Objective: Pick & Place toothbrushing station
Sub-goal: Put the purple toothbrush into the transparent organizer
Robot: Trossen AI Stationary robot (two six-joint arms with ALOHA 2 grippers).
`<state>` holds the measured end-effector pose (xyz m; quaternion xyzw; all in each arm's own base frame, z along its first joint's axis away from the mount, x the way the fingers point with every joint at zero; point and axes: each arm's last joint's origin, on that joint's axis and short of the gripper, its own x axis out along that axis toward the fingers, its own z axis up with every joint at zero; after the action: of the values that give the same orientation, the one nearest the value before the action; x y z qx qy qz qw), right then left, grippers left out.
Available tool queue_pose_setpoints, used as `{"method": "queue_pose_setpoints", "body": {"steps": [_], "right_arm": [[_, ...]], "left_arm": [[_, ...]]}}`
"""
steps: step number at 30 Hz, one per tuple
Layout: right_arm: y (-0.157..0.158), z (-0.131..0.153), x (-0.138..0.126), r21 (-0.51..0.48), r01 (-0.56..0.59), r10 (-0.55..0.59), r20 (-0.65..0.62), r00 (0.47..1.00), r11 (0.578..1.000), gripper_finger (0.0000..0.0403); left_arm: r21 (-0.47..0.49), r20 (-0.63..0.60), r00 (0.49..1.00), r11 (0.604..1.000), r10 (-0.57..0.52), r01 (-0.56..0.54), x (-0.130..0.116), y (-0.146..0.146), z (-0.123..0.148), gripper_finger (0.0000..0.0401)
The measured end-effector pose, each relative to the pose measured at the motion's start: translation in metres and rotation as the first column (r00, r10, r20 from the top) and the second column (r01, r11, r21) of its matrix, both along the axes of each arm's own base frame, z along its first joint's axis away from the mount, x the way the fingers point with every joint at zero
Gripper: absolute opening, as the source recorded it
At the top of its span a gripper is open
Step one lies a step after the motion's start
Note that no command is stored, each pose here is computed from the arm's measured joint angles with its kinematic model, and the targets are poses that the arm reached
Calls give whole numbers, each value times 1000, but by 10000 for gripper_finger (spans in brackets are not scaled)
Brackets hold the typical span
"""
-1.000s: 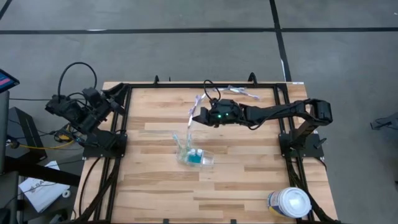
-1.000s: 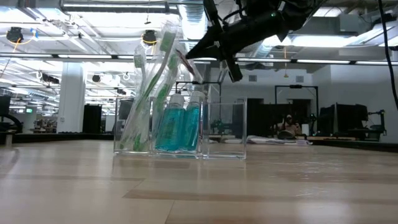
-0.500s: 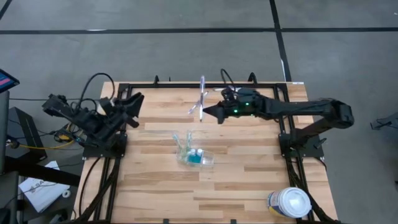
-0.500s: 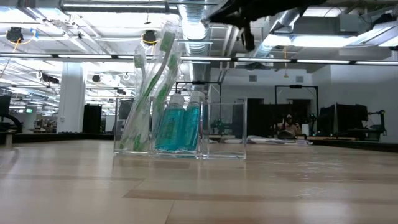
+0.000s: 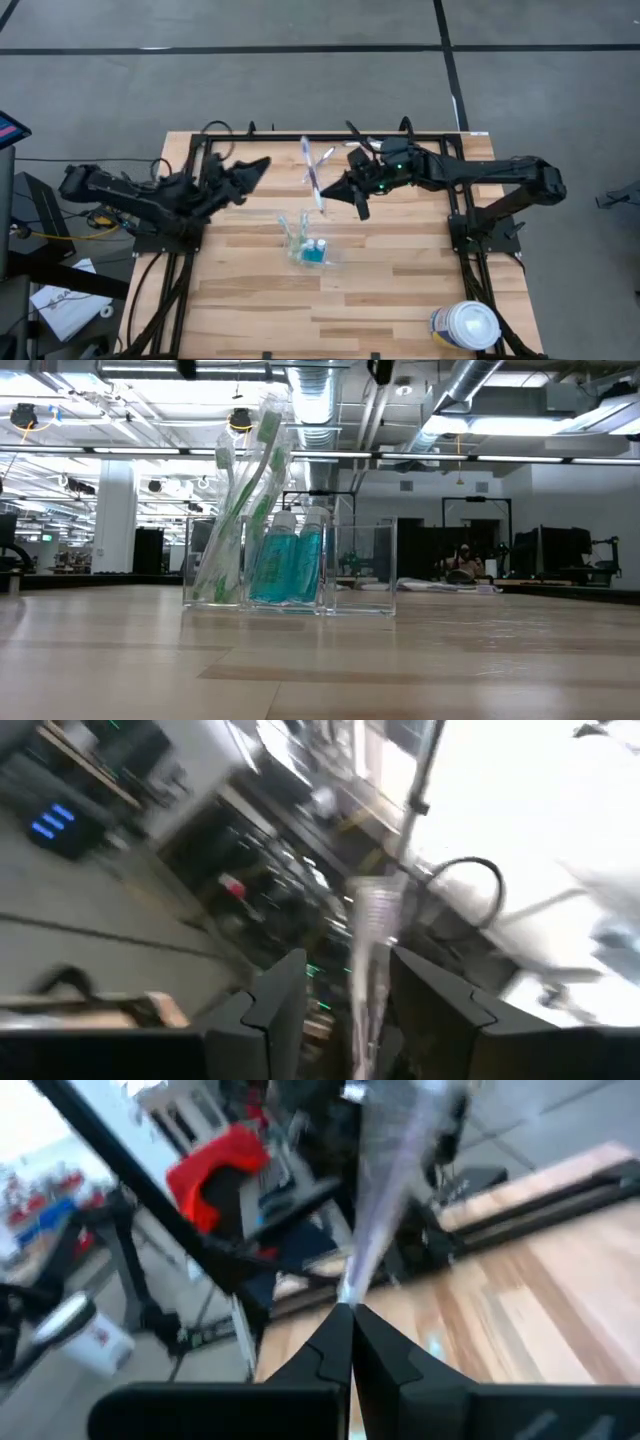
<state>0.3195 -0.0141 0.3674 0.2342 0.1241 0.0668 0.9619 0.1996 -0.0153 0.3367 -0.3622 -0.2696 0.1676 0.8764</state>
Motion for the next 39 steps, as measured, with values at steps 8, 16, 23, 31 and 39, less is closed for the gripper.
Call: {"method": "queue_pose_setpoints", "body": {"steps": [8, 16, 23, 31, 39], "right_arm": [[1, 4, 25, -15, -98, 98, 10, 995, 995, 0], [3, 3, 37, -31, -136, 136, 18, 991, 990, 0], [-1, 8, 36, -33, -144, 145, 34, 989, 989, 0], [-9, 11, 36, -27, -146, 147, 64, 987, 989, 0], [-9, 12, 36, -22, -183, 184, 81, 980, 983, 0]], "left_arm": [[29, 55, 982, 983, -181, 179, 25, 25, 4, 172], [130, 90, 962, 961, -258, 246, 26, 43, 28, 167], [133, 61, 958, 953, -281, 271, 27, 46, 26, 156], [134, 56, 957, 952, -286, 277, 28, 45, 25, 136], [145, 44, 956, 948, -291, 282, 27, 50, 25, 76]]}}
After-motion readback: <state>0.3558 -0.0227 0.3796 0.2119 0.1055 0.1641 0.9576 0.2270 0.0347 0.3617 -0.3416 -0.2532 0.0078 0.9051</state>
